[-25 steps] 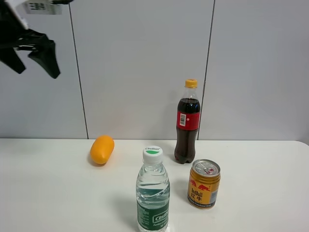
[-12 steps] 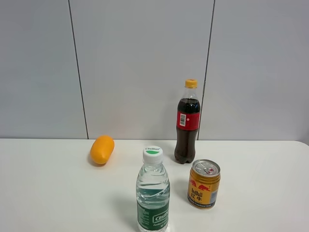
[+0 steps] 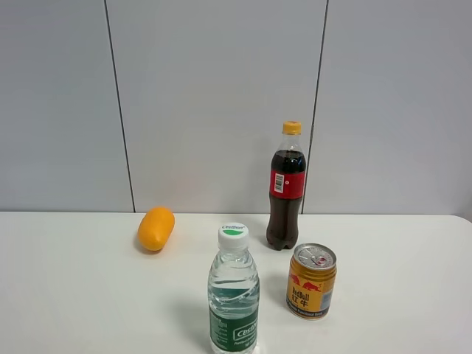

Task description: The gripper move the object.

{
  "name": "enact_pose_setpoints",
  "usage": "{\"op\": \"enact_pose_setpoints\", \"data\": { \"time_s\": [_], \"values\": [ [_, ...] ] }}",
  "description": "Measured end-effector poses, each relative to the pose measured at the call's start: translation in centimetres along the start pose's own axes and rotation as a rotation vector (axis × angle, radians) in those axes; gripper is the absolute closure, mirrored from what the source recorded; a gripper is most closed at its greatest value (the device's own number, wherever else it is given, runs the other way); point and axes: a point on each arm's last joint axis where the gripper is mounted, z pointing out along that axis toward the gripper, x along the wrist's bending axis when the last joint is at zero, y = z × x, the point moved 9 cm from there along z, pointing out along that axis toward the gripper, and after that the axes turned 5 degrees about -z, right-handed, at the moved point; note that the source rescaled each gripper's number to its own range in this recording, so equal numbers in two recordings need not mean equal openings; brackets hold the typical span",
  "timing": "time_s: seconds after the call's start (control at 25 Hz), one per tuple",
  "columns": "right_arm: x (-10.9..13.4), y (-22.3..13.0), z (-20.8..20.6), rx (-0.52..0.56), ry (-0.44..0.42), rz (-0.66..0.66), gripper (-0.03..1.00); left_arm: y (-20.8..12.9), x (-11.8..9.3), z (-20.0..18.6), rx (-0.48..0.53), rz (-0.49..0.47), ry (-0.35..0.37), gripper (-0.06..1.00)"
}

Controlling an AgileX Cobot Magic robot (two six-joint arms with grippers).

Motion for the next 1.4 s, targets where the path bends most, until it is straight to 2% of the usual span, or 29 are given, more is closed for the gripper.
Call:
{"op": "enact_pose_setpoints", "data": {
  "time_s": [0.16,0.36,0.8,1.08,1.4],
  "values": [
    [0.0,0.0,0.0,0.000,0.000,0.000,-0.03,-2.2,-0.5,-0.6,-0.030,-0.008,-0.017,-0.06],
    [0.0,0.0,0.0,0.000,0.000,0.000,-0.03,-3.6,-0.6,-0.2,-0.001,-0.013,-0.028,-0.06],
    [0.0,0.0,0.0,0.000,0.000,0.000,-0.03,-3.8,-0.2,-0.2,0.008,0.001,-0.004,-0.06],
    [0.0,0.0,0.0,0.000,0.000,0.000,-0.03,-3.9,-0.7,-0.3,0.011,0.031,-0.067,-0.06],
    [0.0,0.0,0.0,0.000,0.000,0.000,-0.03,-3.9,-0.7,-0.3,0.011,0.032,-0.070,-0.06]
  ]
}}
